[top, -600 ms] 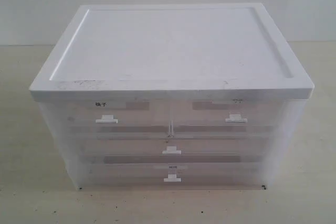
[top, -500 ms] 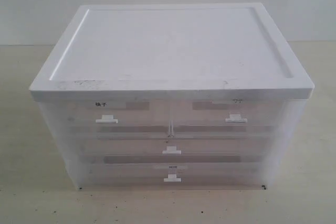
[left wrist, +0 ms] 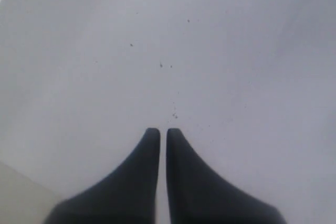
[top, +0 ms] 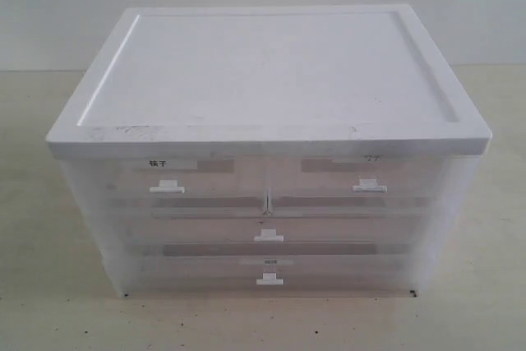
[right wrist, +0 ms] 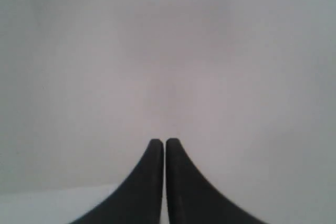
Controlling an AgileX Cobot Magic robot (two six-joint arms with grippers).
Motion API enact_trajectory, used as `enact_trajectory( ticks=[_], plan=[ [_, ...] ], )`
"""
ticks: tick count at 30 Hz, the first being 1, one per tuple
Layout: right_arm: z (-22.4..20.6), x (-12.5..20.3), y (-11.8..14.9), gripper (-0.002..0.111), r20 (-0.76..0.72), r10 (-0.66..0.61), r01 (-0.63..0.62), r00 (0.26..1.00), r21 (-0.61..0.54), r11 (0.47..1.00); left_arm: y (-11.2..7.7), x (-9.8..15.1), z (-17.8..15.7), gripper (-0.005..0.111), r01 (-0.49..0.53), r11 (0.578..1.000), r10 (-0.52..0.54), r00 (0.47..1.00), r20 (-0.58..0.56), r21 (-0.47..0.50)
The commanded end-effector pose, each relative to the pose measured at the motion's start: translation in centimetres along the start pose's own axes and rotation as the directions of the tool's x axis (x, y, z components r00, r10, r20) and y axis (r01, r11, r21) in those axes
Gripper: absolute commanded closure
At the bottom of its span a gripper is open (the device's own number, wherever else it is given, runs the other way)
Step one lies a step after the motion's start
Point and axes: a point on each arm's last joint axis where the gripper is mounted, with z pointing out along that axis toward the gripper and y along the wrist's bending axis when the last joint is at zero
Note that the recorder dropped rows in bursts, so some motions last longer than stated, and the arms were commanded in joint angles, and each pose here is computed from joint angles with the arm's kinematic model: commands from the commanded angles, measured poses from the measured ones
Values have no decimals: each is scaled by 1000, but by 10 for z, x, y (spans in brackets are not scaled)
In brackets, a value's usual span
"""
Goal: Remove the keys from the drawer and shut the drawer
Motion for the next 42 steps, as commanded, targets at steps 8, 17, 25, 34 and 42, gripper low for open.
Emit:
enact_trajectory(
  ticks=[8,17,25,34,42],
  plan=[
    [2,-17,8,108,50,288,-282,956,-94,955,-3,-9,-1,102,269,961,-275,957,98,68],
    [23,-59,24,108,-41,205,-209,978,-183,961,-51,-30,1,102,105,913,-129,991,33,394],
    [65,6,47,108,-529,37,-292,848,-408,865,-94,12,15,102,11,510,396,885,-246,860],
    [80,74,59,108,-622,-216,-366,753,-668,647,-49,85,16,102,43,499,560,746,-360,866],
    [87,98,55,108,-638,-231,-365,735,-659,658,-44,105,19,102,19,481,585,737,-338,876]
  ],
)
